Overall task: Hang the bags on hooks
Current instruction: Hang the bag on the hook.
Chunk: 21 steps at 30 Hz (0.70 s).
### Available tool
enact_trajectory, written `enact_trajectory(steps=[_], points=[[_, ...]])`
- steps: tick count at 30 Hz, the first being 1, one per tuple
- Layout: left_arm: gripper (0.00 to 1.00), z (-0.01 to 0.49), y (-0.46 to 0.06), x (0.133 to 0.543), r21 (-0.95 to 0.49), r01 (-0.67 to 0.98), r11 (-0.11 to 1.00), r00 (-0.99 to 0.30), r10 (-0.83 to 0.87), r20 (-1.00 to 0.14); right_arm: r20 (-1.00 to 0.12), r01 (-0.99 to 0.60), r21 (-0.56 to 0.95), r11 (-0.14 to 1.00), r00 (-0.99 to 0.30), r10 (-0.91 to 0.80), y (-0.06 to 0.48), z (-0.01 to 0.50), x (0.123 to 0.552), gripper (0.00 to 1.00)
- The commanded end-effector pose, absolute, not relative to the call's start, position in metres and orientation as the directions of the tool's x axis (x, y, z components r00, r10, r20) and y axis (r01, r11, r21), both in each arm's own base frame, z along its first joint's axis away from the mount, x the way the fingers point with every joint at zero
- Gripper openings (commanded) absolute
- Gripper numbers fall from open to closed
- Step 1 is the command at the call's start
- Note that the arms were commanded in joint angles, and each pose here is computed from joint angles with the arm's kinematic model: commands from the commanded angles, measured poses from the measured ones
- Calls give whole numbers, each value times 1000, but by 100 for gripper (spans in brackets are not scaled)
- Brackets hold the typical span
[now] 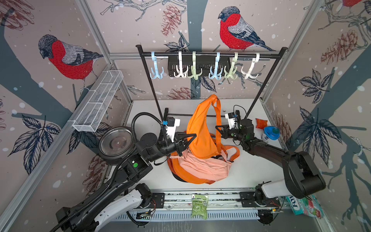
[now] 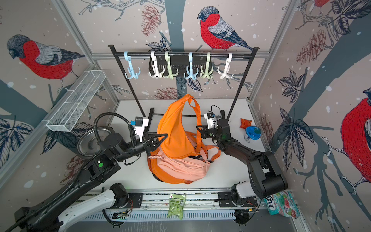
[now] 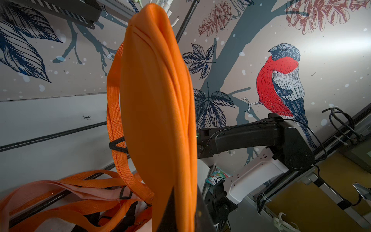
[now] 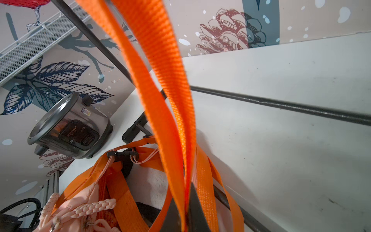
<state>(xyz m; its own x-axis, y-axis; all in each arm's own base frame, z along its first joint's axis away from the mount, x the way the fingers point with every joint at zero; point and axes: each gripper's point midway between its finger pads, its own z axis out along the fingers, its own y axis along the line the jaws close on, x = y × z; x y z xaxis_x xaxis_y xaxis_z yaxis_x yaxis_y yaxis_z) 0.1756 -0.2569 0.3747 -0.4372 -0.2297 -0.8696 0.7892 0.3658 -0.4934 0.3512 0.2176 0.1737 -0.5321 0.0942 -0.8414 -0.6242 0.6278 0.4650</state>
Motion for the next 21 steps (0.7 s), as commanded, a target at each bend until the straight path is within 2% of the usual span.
enact_trajectory(steps=[1, 6, 9, 14, 21], points=[[0, 383, -251, 176, -483, 793, 371, -404, -273, -873, -857, -581, 425, 694, -505, 102, 207, 183, 357, 5], [0, 380, -248, 169, -469, 817, 334, -379, -302, -875, -880, -426, 331, 842, -462, 113, 170, 208, 367, 3], [0, 374, -253, 165, -457, 839, 295, -371, -305, -877, -909, -338, 263, 904, -400, 115, 147, 241, 369, 2], [0, 367, -262, 161, -407, 860, 307, -296, -349, -889, -955, -245, 161, 956, -283, 88, 119, 296, 368, 2], [0, 369, -284, 142, -289, 905, 312, -170, -358, -918, -982, -18, 52, 998, -185, 48, 66, 350, 370, 2]])
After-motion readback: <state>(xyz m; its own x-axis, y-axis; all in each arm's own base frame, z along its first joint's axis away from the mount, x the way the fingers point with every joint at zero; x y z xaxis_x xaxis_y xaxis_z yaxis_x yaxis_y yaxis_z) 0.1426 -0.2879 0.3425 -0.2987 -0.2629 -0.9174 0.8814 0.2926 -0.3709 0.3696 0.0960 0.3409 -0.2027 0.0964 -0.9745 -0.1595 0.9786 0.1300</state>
